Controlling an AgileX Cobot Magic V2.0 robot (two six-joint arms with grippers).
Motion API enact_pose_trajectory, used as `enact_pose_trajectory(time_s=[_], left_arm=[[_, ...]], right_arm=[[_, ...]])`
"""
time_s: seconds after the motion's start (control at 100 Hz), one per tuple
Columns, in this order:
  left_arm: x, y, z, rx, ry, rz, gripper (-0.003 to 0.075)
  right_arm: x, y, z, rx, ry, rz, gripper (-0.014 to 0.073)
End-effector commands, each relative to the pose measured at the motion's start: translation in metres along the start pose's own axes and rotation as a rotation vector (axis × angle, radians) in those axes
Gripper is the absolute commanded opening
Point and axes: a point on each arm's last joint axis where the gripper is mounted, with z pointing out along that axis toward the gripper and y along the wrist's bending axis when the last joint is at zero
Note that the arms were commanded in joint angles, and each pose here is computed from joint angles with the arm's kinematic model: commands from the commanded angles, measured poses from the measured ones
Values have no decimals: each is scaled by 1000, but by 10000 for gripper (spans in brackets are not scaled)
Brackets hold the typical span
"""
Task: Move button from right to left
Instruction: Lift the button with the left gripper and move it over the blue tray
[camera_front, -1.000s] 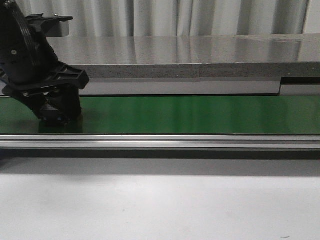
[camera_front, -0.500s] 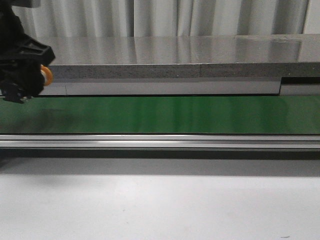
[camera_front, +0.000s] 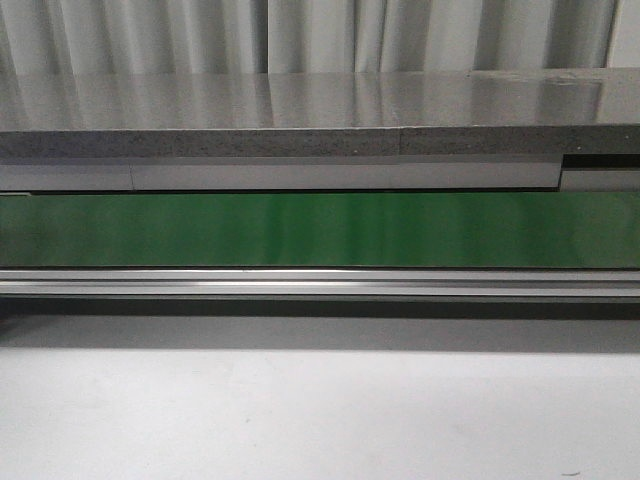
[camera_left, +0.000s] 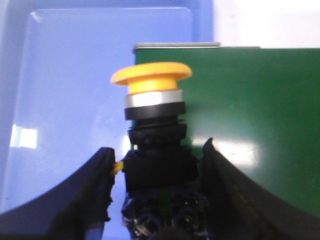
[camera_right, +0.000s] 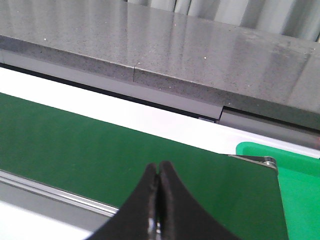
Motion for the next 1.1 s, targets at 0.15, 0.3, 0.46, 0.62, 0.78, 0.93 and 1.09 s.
enact_pose_trajectory(time_s=[0.15,0.3,0.46,0.62,0.78,0.93,1.09], left_arm=[[-9,46,-11,-89,-134,-75,235],[-5,56,8,-103,-98,-99,235],[-4,55,34,-95,-68,-85,235],[-1,52,61,-81,-42,-69,235],[5,49,83,-69,7,-62,235],[10,47,97,-60,44,-59,235],[12,47,100,-58,55,-58,236]], right_arm=[[-14,-4,-2,35,-81,3,-67],[-14,-4,-2,35,-81,3,-67],[-14,-4,-2,35,-81,3,-67],[-14,-4,-2,35,-81,3,-67],[-14,-4,-2,35,-81,3,-67],[-14,-4,-2,35,-81,3,-67],[-14,-4,-2,35,-81,3,-67]])
